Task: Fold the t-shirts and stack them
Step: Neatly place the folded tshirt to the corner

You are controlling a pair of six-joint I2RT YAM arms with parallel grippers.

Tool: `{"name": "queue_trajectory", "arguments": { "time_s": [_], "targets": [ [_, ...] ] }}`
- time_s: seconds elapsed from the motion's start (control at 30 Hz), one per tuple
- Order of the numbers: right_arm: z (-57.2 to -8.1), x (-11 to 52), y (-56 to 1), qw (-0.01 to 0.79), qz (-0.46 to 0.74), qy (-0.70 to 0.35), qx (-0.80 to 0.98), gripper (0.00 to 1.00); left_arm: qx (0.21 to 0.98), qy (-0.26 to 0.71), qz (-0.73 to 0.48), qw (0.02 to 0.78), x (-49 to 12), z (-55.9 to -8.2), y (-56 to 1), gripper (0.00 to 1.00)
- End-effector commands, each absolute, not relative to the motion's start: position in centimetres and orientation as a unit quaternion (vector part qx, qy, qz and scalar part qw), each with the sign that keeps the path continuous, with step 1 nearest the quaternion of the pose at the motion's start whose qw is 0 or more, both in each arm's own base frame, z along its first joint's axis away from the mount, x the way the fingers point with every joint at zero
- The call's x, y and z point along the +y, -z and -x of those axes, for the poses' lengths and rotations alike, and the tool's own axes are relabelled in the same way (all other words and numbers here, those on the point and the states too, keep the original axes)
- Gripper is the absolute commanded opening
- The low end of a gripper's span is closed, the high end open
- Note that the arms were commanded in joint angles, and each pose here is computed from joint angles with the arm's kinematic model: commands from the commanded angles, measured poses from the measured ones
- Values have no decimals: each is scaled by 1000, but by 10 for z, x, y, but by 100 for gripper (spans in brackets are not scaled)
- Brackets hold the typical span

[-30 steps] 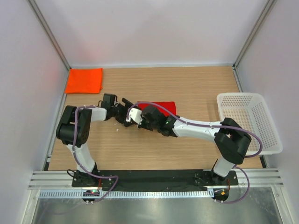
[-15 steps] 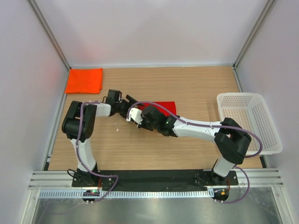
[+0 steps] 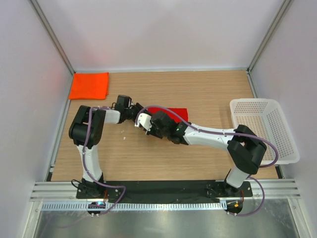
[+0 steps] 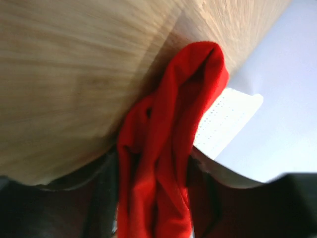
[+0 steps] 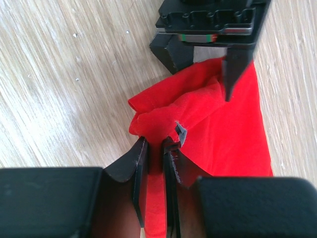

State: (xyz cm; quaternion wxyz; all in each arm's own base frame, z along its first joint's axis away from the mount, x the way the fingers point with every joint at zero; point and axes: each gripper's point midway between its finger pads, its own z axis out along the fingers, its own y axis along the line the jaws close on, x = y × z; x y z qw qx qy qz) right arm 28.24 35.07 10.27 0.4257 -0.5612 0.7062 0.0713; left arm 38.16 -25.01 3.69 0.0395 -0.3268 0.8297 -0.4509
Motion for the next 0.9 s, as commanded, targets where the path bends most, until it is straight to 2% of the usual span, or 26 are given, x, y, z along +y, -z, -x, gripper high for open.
{"name": "queue_trajectory", "arguments": {
  "time_s": [0.0,0.03,0.07,0.1,0.13,0.17,0.2,0.23,0.27,0.4,0.43,0.63,0.87],
  "targets": [
    [-288,366,-145,473,530,-107,696,1,849,425,303,80,-244,-390,-16,50],
    [-288,367,-146,473,526,-111,698,2,848,433,296,82,-247,-391,-20,45],
    [-287,366,-146,473,521,-114,702,5,846,441,285,89,-249,-395,-26,30],
    [-287,367,-148,473,507,-121,711,19,846,448,275,94,-251,-397,-31,23],
    [-286,364,-148,470,499,-120,718,30,846,451,266,101,-251,-399,-36,6],
    [-291,359,-151,474,483,-108,729,39,851,450,246,114,-251,-401,-42,0],
    [-292,355,-158,478,454,-109,744,49,857,443,239,111,-250,-400,-46,0],
    [-289,346,-158,465,448,-97,758,72,863,436,227,118,-249,-401,-48,0],
    [-295,336,-168,472,423,-79,769,78,870,429,206,129,-248,-401,-51,0],
    [-282,296,-194,461,354,-72,810,86,893,387,153,171,-235,-404,-73,0],
    [-271,279,-201,454,336,-70,822,100,901,366,151,174,-228,-403,-72,0],
    [-230,219,-192,423,282,-65,859,100,938,256,56,225,-194,-409,-104,0],
    [-204,213,-173,410,255,-122,867,100,951,48,-5,306,-124,-450,-145,0]
  ]
}}
